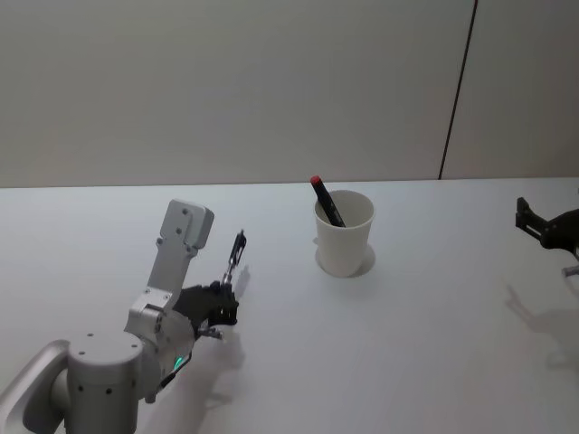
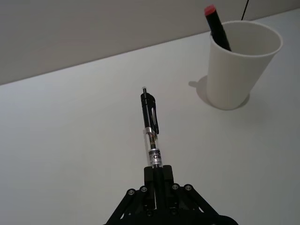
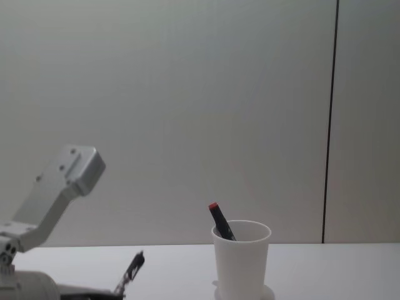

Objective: Place the pen into the pen holder.

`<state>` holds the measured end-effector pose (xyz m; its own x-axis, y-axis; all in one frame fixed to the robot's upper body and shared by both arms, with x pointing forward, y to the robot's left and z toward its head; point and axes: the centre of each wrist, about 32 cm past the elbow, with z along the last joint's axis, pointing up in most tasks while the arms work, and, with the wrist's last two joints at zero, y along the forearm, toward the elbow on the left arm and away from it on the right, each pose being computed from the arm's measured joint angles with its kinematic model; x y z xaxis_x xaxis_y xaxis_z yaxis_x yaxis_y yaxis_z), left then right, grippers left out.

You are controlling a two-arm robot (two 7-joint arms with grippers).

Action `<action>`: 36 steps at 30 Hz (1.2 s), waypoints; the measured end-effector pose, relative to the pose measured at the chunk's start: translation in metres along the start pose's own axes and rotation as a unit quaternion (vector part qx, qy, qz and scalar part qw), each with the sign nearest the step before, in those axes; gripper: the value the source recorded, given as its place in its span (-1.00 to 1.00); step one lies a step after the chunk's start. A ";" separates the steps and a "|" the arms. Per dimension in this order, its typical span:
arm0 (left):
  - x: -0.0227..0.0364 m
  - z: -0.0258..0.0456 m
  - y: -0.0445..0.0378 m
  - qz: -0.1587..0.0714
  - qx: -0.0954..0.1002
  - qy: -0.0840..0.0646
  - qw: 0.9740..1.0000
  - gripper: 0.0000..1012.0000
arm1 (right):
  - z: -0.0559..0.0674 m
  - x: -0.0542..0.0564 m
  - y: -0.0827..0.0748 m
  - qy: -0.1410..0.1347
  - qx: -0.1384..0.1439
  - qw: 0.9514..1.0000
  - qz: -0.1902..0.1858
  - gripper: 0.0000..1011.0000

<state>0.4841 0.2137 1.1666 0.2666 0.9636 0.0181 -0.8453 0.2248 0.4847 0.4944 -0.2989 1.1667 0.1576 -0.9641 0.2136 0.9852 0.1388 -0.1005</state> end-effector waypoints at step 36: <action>0.0207 0.0097 0.0004 -0.166 -0.231 -0.101 0.953 -0.75 | 0.000 0.000 0.000 0.000 0.000 1.000 0.000 0.98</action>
<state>0.4937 0.2323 1.1757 0.5997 0.7909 0.1221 -0.7998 0.5975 0.0576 0.4944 -0.2989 1.1667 0.1577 -0.9641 0.2136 0.9852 0.1389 -0.1005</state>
